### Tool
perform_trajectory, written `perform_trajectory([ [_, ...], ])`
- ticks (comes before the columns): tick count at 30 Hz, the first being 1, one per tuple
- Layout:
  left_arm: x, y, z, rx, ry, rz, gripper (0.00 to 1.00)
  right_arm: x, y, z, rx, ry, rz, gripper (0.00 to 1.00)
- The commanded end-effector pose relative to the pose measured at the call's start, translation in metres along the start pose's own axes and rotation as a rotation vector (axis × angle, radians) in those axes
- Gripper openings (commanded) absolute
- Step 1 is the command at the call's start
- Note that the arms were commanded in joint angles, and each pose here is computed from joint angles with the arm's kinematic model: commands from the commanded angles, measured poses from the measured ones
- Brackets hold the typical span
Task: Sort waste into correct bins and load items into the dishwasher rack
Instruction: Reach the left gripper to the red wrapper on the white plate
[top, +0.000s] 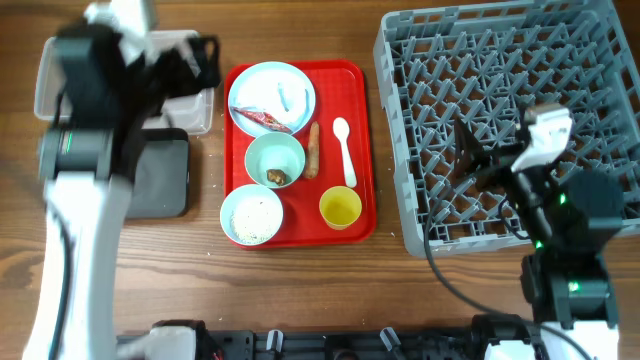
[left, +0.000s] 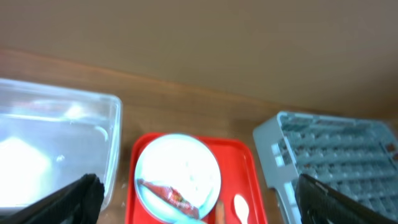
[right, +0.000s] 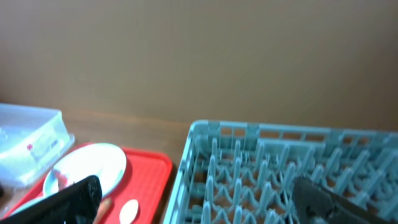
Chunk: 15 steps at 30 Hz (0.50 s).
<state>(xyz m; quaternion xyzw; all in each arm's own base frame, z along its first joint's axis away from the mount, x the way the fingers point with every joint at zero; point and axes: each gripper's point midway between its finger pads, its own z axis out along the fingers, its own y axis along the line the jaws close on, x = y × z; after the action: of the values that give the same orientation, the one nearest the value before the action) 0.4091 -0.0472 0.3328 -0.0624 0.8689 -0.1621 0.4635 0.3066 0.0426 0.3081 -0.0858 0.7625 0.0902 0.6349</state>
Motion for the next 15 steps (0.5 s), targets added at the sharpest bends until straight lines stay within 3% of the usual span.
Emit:
perform_trajectory([
  [1, 0.015, -0.004, 0.068, -0.085, 0.174, 0.050, 1.00, -0.002, 0.004, 0.008, -0.030, 0.058, 0.006, 1.00],
  [9, 0.141, -0.015, 0.194, -0.030, 0.529, 0.027, 1.00, 0.032, 0.020, 0.025, -0.148, 0.190, 0.056, 1.00],
  [15, 0.188, 0.019, 0.211, -0.288, 0.612, -0.319, 1.00, 0.051, 0.023, 0.033, -0.175, 0.266, 0.143, 1.00],
])
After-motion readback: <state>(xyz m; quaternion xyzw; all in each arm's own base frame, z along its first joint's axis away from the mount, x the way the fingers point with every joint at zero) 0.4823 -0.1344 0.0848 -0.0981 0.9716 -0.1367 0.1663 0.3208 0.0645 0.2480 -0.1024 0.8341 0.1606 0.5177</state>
